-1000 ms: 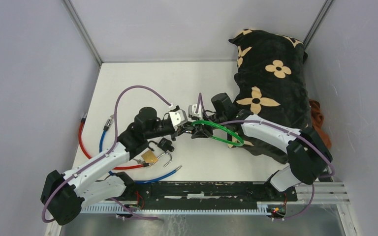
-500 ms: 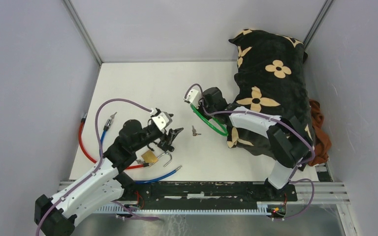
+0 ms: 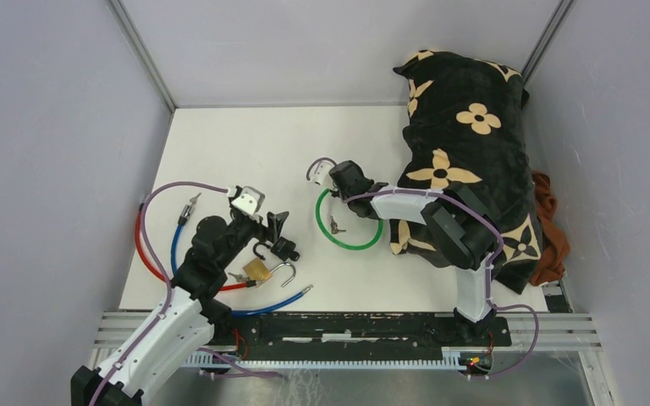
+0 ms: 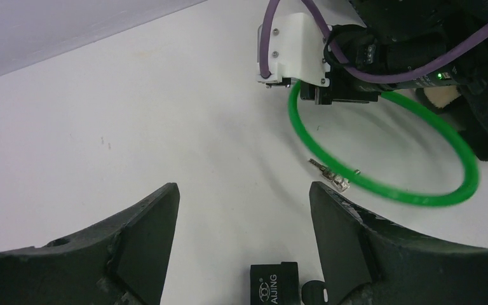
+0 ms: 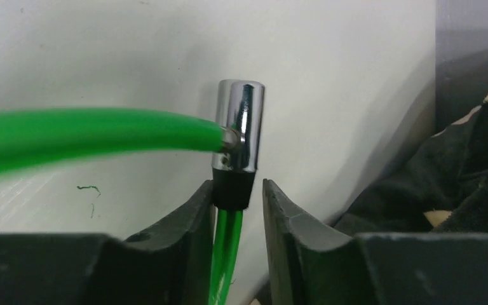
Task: Lock with the key
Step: Place the lock at the center of the board, then pick up the lock from the center of the board.
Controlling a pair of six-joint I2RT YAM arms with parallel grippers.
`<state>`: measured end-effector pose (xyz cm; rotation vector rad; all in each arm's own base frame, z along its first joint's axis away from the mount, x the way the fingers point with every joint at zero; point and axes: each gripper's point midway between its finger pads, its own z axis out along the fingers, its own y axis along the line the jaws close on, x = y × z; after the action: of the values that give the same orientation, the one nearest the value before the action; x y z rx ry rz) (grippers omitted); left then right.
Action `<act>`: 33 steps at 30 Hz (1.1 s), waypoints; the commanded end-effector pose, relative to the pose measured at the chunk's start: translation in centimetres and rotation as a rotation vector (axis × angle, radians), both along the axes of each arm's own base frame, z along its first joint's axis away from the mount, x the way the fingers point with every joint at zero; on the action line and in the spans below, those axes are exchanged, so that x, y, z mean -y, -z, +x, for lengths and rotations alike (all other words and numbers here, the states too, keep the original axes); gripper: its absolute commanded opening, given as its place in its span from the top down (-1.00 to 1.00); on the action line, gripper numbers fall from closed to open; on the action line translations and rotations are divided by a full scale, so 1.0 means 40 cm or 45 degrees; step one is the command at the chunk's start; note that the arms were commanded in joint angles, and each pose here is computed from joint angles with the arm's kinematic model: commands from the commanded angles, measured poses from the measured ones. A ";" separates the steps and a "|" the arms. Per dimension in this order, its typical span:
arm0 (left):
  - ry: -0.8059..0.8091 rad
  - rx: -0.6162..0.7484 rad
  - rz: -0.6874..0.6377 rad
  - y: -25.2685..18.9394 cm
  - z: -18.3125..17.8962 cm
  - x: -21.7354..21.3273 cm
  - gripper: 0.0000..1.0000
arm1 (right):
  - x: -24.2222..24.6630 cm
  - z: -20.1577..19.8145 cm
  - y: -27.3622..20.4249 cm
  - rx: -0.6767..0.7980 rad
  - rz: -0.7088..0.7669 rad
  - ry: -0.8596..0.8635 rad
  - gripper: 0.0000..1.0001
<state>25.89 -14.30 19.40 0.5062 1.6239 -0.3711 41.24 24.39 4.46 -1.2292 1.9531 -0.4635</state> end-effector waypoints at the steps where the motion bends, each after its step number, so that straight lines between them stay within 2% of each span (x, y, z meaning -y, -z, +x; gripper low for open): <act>1: -0.059 0.042 -0.105 -0.032 0.008 -0.016 -0.62 | 0.016 0.023 -0.080 0.139 -0.108 0.012 0.17; 4: -0.075 0.059 -0.112 -0.036 0.008 -0.026 -0.63 | 0.028 0.017 -0.085 0.151 -0.196 -0.003 0.00; 7: -0.086 0.070 -0.117 -0.039 0.008 -0.033 -0.63 | 0.036 0.014 -0.097 0.146 -0.231 0.000 -0.04; 10: -0.091 0.087 -0.125 -0.049 0.007 -0.040 -0.63 | 0.018 0.005 -0.143 0.135 -0.160 -0.006 -0.04; 12: -0.106 0.108 -0.134 -0.059 0.008 -0.049 -0.64 | -0.033 -0.022 -0.180 0.105 -0.074 -0.088 -0.10; 15: -0.135 0.122 -0.191 -0.078 0.008 -0.063 -0.65 | -0.157 -0.116 -0.186 -0.102 0.098 -0.323 -0.41; 19: -0.202 0.175 -0.232 -0.109 0.012 -0.099 -0.67 | -0.359 -0.292 -0.177 -0.435 0.571 -0.586 -0.95; 22: -0.279 0.213 -0.253 -0.131 0.015 -0.135 -0.68 | -0.443 -0.356 -0.171 -0.480 0.802 -0.583 -0.96; 24: -0.328 0.238 -0.264 -0.145 0.016 -0.157 -0.69 | -0.480 -0.362 -0.172 -0.445 0.881 -0.534 -0.96; 27: -0.354 0.264 -0.270 -0.159 0.012 -0.171 -0.69 | -0.517 -0.375 -0.147 -0.429 0.878 -0.487 -0.91; 30: -0.357 0.285 -0.273 -0.168 0.010 -0.175 -0.69 | -0.550 -0.389 -0.117 -0.464 0.888 -0.468 -0.63; 33: -0.349 0.297 -0.276 -0.173 0.008 -0.173 -0.69 | -0.572 -0.403 -0.077 -0.500 0.871 -0.447 -0.60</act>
<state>26.27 -7.73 24.42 0.2049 1.4466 -0.2489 24.69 44.76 7.12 -1.3133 1.8809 0.5671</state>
